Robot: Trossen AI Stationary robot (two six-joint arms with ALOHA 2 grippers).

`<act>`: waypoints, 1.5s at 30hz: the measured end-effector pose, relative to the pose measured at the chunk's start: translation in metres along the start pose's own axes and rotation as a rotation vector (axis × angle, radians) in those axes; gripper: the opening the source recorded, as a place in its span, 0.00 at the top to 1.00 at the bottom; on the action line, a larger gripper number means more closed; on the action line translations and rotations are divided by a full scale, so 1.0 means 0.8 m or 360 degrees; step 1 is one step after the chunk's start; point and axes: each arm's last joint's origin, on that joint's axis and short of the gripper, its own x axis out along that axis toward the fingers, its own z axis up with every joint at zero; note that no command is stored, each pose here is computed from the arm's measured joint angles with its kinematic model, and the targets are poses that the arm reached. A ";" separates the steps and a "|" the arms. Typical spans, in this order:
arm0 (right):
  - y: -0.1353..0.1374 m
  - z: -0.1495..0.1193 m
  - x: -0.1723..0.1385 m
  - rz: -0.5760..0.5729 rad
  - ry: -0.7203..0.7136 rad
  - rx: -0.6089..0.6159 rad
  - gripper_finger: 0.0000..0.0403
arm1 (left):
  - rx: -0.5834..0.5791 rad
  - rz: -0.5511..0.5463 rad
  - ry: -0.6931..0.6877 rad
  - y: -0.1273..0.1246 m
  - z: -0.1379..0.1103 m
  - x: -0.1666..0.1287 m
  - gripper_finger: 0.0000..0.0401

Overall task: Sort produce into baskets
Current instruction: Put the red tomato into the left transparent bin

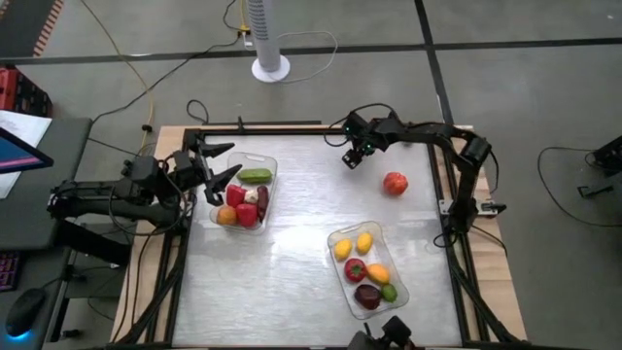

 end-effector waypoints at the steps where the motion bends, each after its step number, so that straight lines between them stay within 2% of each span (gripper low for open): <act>1: 0.001 -0.002 0.005 -0.0005 0.0014 -0.0008 0.20 | 0.0000 0.0000 0.0001 0.000 0.000 0.000 0.34; 7: 0.000 -0.004 0.009 -0.0037 0.0017 -0.0010 0.22 | 0.0007 0.0005 0.0001 0.000 0.000 0.000 0.34; 12: -0.010 -0.003 0.016 -0.0054 0.0024 0.0021 0.30 | 0.0019 0.0005 0.0000 0.000 0.000 0.000 0.34; 19: -0.012 -0.006 0.027 -0.0031 0.0079 0.0004 0.48 | 0.0020 0.0005 0.0001 0.000 0.000 0.000 0.34; 26: 0.004 -0.005 0.022 -0.0009 0.0061 -0.0067 0.68 | 0.0043 0.0007 0.0002 0.000 0.000 0.000 0.34; 29: 0.026 0.000 0.008 0.0086 0.0012 -0.0122 0.70 | 0.0043 0.0013 0.0003 0.000 0.000 0.000 0.34; 35: 0.101 0.016 -0.036 0.0450 -0.0231 -0.0291 0.63 | 0.0092 0.0066 0.0001 0.002 0.001 0.000 0.34; 41: 0.195 0.024 -0.089 0.0805 -0.0746 -0.0545 0.61 | 0.0086 0.0077 -0.0023 0.002 0.003 0.000 0.34; 45: 0.233 0.026 -0.122 0.0937 -0.1092 -0.0644 0.61 | 0.0080 0.0067 -0.0027 0.002 0.003 0.000 0.34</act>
